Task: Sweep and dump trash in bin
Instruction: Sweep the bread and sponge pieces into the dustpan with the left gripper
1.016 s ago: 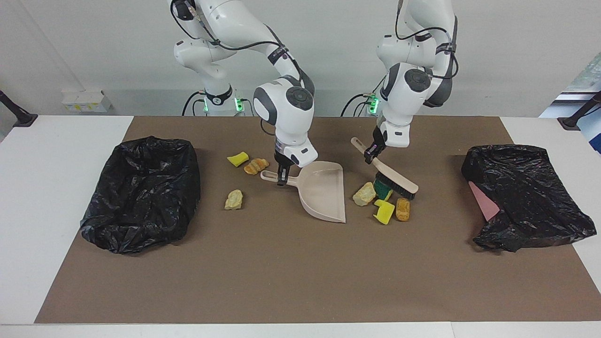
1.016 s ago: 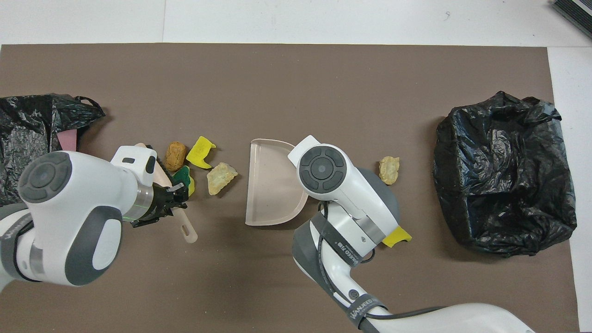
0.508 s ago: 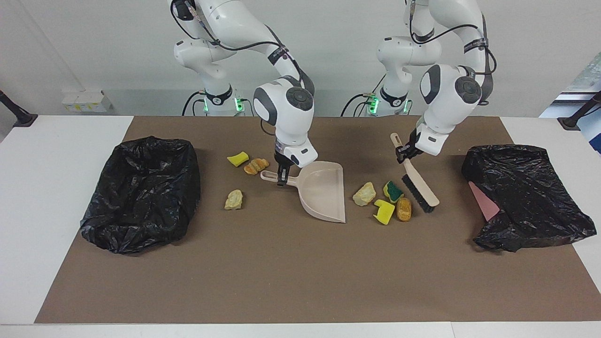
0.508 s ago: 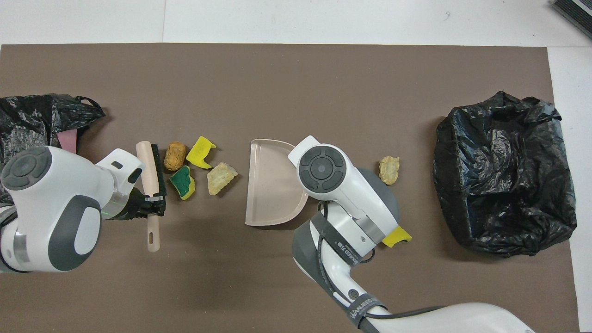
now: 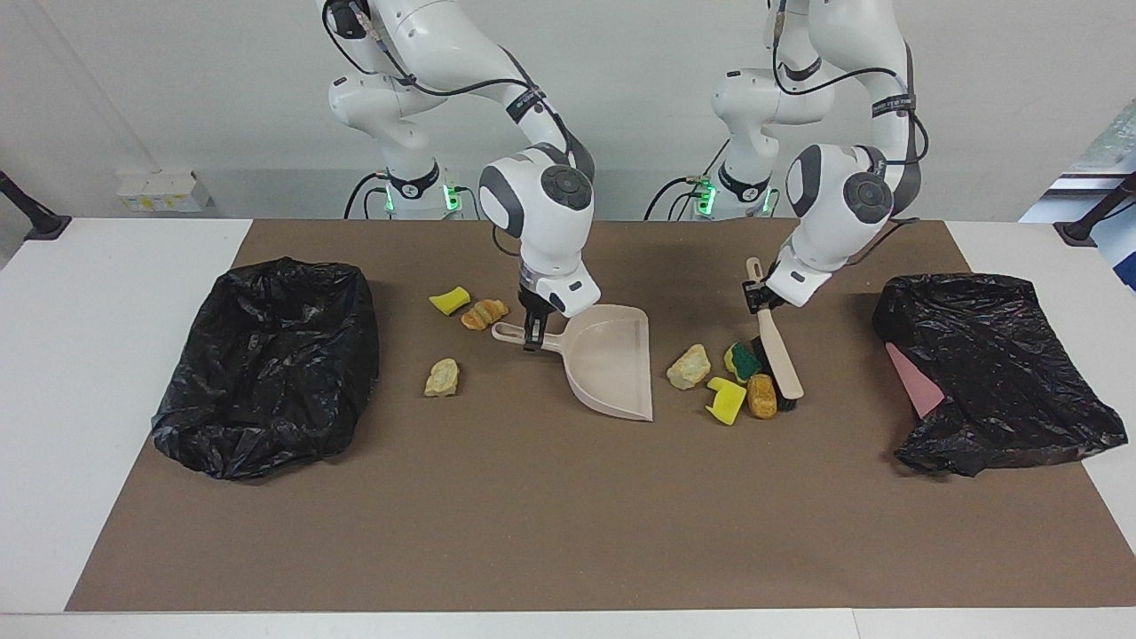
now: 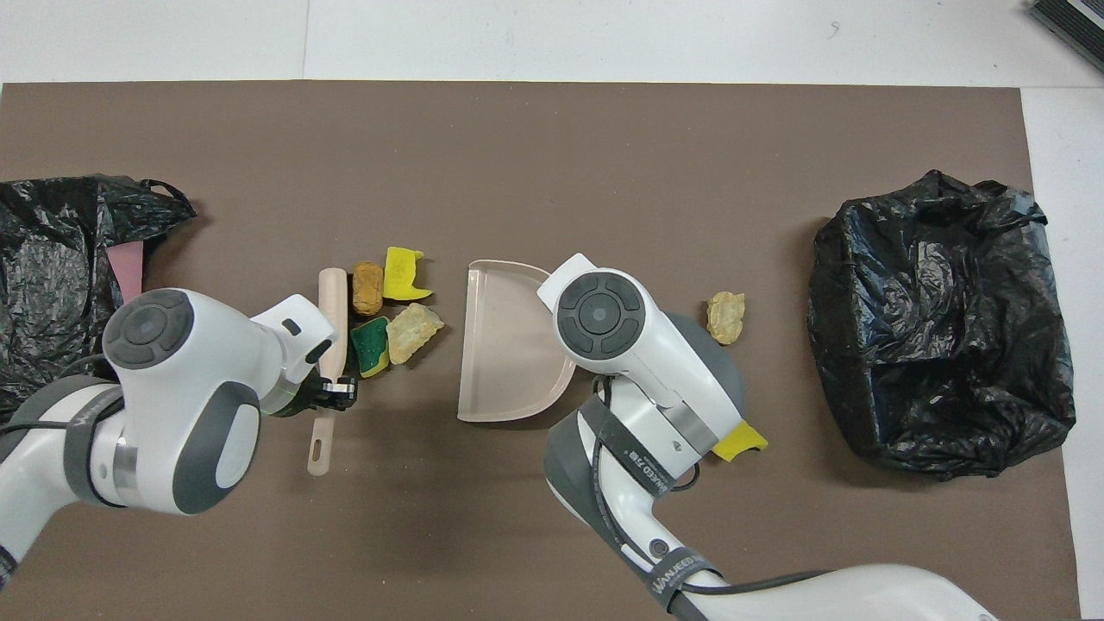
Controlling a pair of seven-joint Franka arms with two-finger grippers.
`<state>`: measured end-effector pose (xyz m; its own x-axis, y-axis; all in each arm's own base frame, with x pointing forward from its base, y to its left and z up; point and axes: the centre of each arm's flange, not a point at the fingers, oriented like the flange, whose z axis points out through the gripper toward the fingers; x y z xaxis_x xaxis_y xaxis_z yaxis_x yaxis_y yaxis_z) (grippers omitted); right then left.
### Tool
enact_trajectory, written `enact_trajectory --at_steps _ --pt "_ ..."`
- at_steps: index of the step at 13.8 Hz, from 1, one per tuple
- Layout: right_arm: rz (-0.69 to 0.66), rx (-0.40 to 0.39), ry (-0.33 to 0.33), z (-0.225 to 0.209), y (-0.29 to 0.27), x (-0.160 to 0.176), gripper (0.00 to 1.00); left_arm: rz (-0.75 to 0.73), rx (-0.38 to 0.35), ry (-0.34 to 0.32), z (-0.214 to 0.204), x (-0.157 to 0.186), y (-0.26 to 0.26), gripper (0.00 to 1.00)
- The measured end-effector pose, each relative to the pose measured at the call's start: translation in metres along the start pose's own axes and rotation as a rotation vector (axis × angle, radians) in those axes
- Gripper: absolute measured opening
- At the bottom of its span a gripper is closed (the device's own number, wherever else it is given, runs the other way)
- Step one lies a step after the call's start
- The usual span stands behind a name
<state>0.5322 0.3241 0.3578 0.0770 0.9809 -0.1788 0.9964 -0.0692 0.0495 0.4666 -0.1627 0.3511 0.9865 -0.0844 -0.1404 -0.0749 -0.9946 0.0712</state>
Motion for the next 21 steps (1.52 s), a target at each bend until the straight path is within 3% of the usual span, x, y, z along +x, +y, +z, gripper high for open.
enact_trajectory --at_steps 5,8,11,16,21 --pt "0.000 0.004 -0.004 0.001 0.000 0.000 0.33 0.107 -0.018 0.060 0.017 -0.031 0.120 0.27" --pt "0.003 0.008 -0.008 0.001 0.000 -0.002 0.33 0.121 -0.034 0.090 0.008 -0.041 0.161 0.27" --pt "0.006 0.012 -0.011 0.003 0.001 -0.004 0.33 0.099 -0.043 0.101 -0.004 -0.032 0.157 0.27" --pt "0.010 0.014 -0.012 0.004 0.002 -0.006 0.33 -0.027 -0.045 0.072 -0.034 0.001 0.099 0.27" --pt "0.017 0.017 -0.013 0.005 0.005 -0.010 0.33 -0.110 -0.021 0.008 -0.032 -0.016 0.094 0.27"
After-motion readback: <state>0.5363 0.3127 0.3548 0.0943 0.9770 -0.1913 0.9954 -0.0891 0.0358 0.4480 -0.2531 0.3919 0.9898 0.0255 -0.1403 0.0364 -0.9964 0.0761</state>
